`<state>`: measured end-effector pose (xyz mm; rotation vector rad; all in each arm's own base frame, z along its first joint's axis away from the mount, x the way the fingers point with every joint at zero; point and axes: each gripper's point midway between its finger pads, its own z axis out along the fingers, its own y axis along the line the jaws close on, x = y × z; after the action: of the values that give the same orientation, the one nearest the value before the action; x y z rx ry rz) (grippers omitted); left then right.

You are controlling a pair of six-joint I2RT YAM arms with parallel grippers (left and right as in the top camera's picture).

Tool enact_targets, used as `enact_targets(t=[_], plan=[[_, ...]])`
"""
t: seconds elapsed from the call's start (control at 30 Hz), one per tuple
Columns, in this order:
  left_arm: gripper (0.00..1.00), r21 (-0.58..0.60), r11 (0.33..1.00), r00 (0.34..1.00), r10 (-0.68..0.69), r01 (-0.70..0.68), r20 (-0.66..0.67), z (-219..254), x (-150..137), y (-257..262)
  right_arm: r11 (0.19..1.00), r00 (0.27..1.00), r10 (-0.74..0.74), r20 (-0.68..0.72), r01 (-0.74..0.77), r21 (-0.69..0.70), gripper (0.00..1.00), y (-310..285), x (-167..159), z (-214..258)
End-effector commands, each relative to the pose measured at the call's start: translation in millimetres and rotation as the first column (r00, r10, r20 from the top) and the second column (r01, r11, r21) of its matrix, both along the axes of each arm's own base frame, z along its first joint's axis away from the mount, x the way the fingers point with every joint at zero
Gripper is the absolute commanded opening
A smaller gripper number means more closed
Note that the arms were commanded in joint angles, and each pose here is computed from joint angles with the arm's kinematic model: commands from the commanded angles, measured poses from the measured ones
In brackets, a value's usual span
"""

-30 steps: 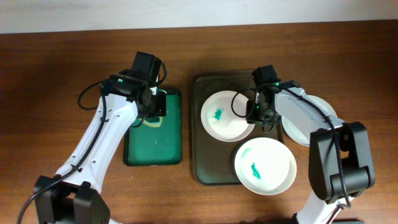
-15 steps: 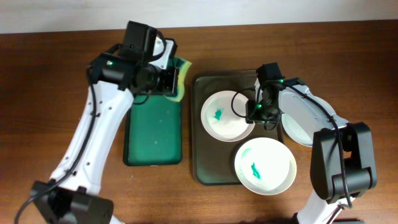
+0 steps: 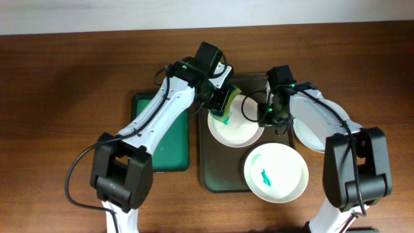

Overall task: Clean dirty plates on tray and stack at the side
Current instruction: 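Lower the held sponge onto the middle plate and scrub it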

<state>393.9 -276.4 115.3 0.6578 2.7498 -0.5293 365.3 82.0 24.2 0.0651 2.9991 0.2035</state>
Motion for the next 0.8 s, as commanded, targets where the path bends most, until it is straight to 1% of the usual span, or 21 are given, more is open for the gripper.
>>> enact_targets(t=[0.0,0.03,0.07,0.13,0.2,0.27,0.33,0.43,0.47,0.57,0.63,0.73,0.77], plan=[[0.0,-0.021,1.0,1.0,-0.019,0.02,0.021,1.7,5.1,-5.7,0.999,1.0,0.003,0.014,-0.004,0.052,0.32,4.4,1.3,11.4],[0.0,-0.023,1.0,0.999,-0.019,0.02,0.029,2.3,6.7,-6.3,0.996,1.0,-0.003,0.014,0.001,0.092,0.4,7.0,3.6,19.8],[0.0,-0.018,1.0,0.999,-0.016,0.017,0.032,2.0,7.4,-5.5,0.994,1.0,-0.013,0.012,0.012,0.108,0.4,4.9,5.7,26.8],[0.0,-0.016,1.0,0.999,-0.02,0.021,0.026,-0.9,6.1,-7.1,0.992,0.999,-0.054,-0.001,0.054,0.111,0.41,-10.0,8.4,37.4],[0.0,0.015,1.0,0.999,-0.019,0.018,0.03,-8.7,6.8,-7.0,0.985,0.997,-0.069,-0.028,0.073,0.159,0.4,-12.6,4.7,39.5],[0.0,0.063,0.998,0.999,-0.013,0.01,0.036,-20.2,8.9,-4.6,0.983,0.998,-0.042,-0.042,0.048,0.179,0.39,-13.1,-0.3,39.4],[0.0,0.077,0.997,1.0,-0.015,0.014,0.007,-37.3,7.1,-8.2,0.983,0.998,-0.029,-0.047,0.037,0.178,0.42,-9.5,-3.5,35.0],[0.0,0.096,0.995,1.0,-0.017,0.019,-0.026,-57.1,5.7,-8.9,0.983,0.999,-0.017,-0.028,0.022,0.181,0.42,-4.7,-2.9,25.8],[0.0,0.099,0.995,0.999,-0.017,0.02,-0.03,-59.4,5.4,-8.7,0.983,1.0,-0.017,-0.019,0.021,0.182,0.41,-4.6,-2.4,21.8],[0.0,0.103,0.994,0.999,-0.017,0.021,-0.037,-63.3,5.1,-8.5,0.982,1.0,-0.016,0.008,0.015,0.188,0.35,-3.8,-1.6,8.7],[0.0,0.103,0.994,0.999,-0.017,0.021,-0.036,-63.3,5.2,-8.5,0.982,1.0,-0.016,0.023,0.012,0.191,0.33,-3.7,-2.6,0.0],[0.0,0.103,0.994,0.999,-0.017,0.021,-0.037,-63.3,5.1,-8.6,0.972,0.999,-0.011,0.037,0.002,0.234,0.24,3.3,-3.6,-5.8],[0.0,0.103,0.994,0.999,-0.017,0.021,-0.037,-63.3,5.1,-8.6,0.972,0.999,-0.026,0.036,0.017,0.236,0.24,3.0,-4.1,-8.3]])
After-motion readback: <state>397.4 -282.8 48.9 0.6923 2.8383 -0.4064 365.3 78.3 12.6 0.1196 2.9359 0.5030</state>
